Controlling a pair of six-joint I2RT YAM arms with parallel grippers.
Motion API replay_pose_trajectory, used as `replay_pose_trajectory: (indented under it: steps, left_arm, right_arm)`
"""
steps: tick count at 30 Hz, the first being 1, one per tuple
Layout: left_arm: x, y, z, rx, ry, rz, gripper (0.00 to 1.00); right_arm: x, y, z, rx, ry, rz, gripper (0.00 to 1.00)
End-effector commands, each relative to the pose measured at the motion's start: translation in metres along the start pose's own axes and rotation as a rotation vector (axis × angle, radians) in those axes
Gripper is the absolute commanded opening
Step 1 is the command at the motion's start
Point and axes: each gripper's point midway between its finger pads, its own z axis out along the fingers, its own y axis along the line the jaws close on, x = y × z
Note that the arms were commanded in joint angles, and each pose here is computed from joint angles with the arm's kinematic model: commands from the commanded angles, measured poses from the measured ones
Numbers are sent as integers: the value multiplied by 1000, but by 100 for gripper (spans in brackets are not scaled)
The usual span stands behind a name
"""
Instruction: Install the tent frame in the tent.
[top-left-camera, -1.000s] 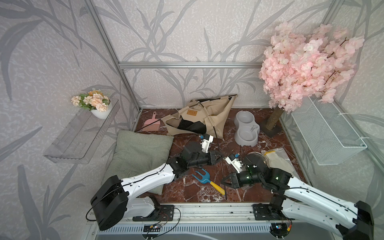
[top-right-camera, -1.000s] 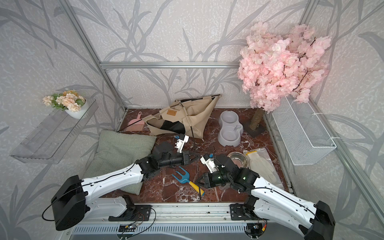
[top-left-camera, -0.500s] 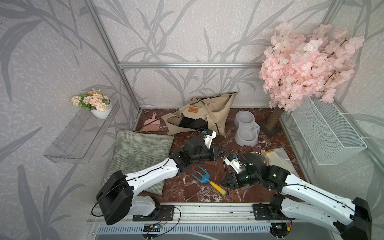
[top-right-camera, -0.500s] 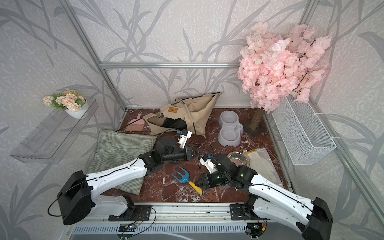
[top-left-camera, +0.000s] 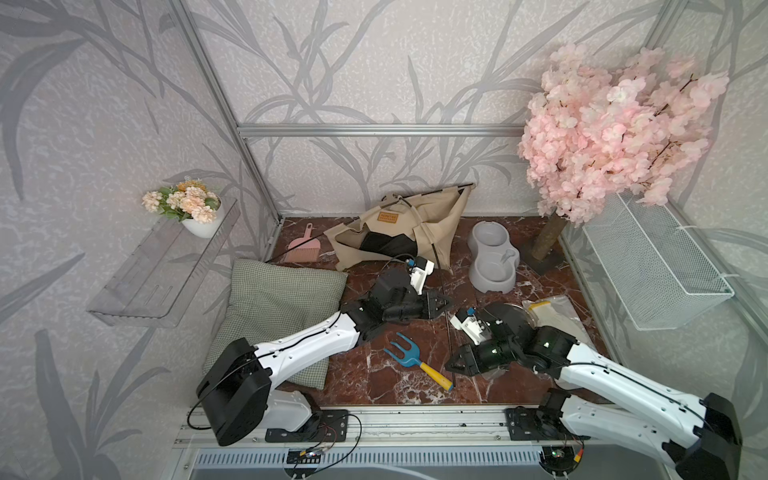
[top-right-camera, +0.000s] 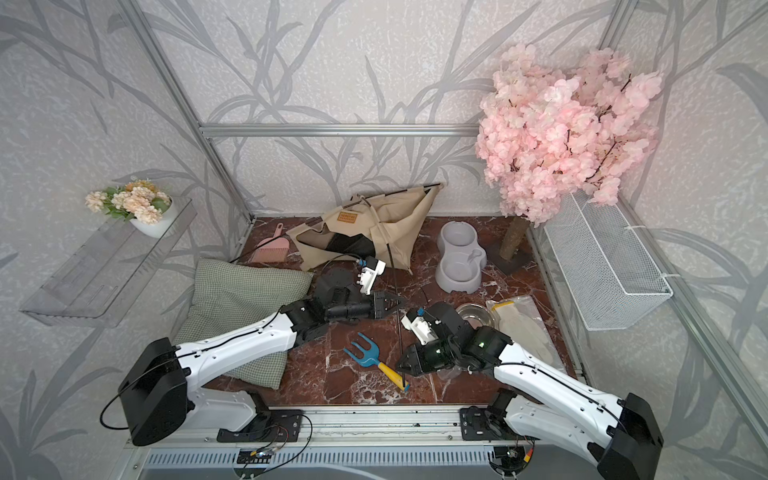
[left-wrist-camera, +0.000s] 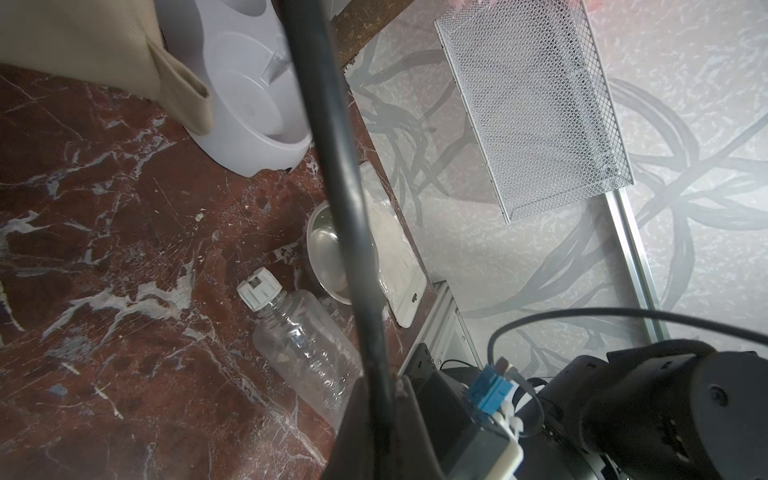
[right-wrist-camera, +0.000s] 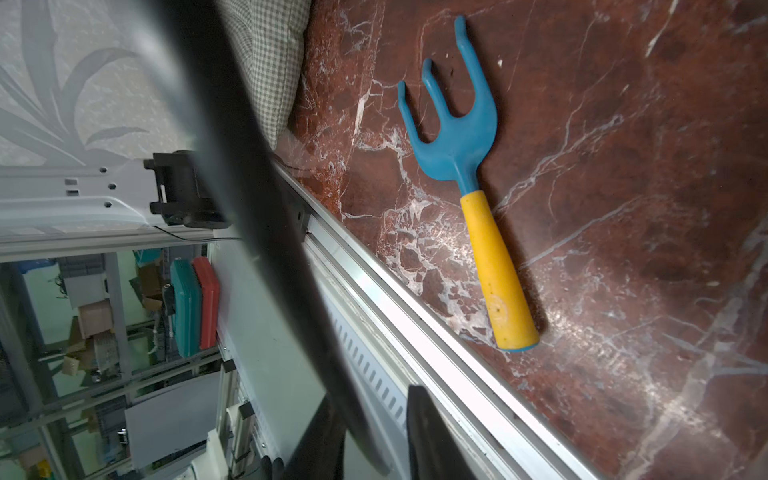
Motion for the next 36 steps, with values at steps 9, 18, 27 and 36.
replay_pose_trajectory:
  steps: [9,18,27,36]
  left_arm:
    - [-23,-1,0,-12,-51,51,0]
    - [-29,2,-5,-19,-61,58,1]
    - [-29,1,-5,-15,-59,63,0]
    - [-33,3,-6,-29,-55,87,2]
  right_arm:
    - [-14,10,-6,17,-19,-69,12]
    - [-19,17,-9,-29,-25,-55,0]
    - [-22,10,-7,4,-25,-56,5]
    - [-23,14,-9,-23,-31,-53,0]
